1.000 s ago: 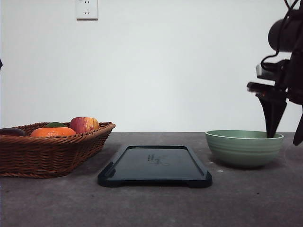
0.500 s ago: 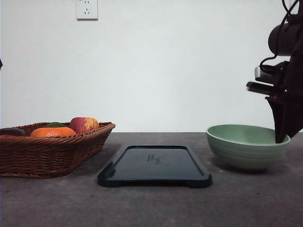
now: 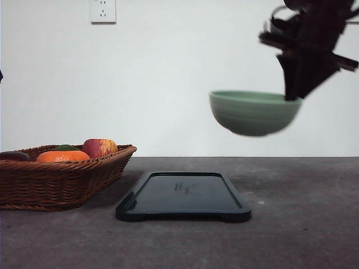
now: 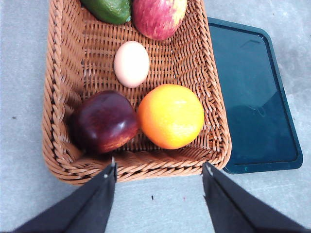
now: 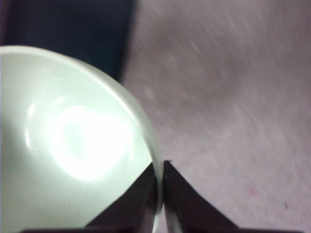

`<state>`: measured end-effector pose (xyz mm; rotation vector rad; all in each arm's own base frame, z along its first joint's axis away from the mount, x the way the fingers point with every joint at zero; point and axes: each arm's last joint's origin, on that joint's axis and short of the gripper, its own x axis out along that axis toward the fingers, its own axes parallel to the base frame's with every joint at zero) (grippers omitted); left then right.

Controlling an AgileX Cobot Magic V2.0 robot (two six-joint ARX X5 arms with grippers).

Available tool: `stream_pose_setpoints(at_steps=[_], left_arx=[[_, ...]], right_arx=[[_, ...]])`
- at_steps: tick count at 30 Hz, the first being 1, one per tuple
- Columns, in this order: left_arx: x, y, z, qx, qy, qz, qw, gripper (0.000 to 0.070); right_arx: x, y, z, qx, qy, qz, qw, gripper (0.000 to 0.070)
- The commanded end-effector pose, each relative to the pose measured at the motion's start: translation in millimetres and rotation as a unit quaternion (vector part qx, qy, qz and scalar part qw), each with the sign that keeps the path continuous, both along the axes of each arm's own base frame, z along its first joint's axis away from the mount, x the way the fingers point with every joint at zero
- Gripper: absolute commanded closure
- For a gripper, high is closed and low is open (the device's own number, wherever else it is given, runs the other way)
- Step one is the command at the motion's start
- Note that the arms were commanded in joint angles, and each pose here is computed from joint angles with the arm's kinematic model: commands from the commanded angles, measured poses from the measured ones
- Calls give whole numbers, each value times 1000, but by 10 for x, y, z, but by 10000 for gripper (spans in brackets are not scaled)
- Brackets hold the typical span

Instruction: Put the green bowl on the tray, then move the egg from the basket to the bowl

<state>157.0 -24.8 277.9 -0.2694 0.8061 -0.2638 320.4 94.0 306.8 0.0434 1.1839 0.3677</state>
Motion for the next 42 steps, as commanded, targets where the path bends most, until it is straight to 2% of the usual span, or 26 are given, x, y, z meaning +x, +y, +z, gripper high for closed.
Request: stream_pose_setpoints(at_steps=[1, 9, 17, 23, 32, 37, 39, 40, 42], left_arx=[[16, -8, 64, -2, -12, -3, 1000, 350], [16, -8, 64, -2, -12, -3, 1000, 350], [16, -8, 64, -2, -12, -3, 1000, 350], [15, -8, 64, -2, -11, -3, 1000, 350], [15, -8, 64, -2, -11, -3, 1000, 350], [15, -8, 64, -2, -11, -3, 1000, 350], [15, -8, 64, -2, -11, -3, 1000, 350], [15, -8, 64, -2, -11, -3, 1000, 350], [13, -8, 62, -2, -10, -3, 1000, 350]], right_arx=[[92, 104, 8, -3, 1, 17, 1000, 700], [359, 552, -28, -10, 16, 64, 998, 700], [559, 925, -325, -18, 36, 96, 995, 700], [636, 1032, -624, -32, 69, 103, 992, 700], [727, 1070, -862, -39, 85, 102, 990, 700], [765, 1100, -885, -41, 66, 101, 992, 700], [765, 1123, -881, -38, 62, 103, 992, 676], [764, 1123, -882, -39, 62, 103, 992, 639], [758, 1123, -883, -39, 65, 103, 992, 520]])
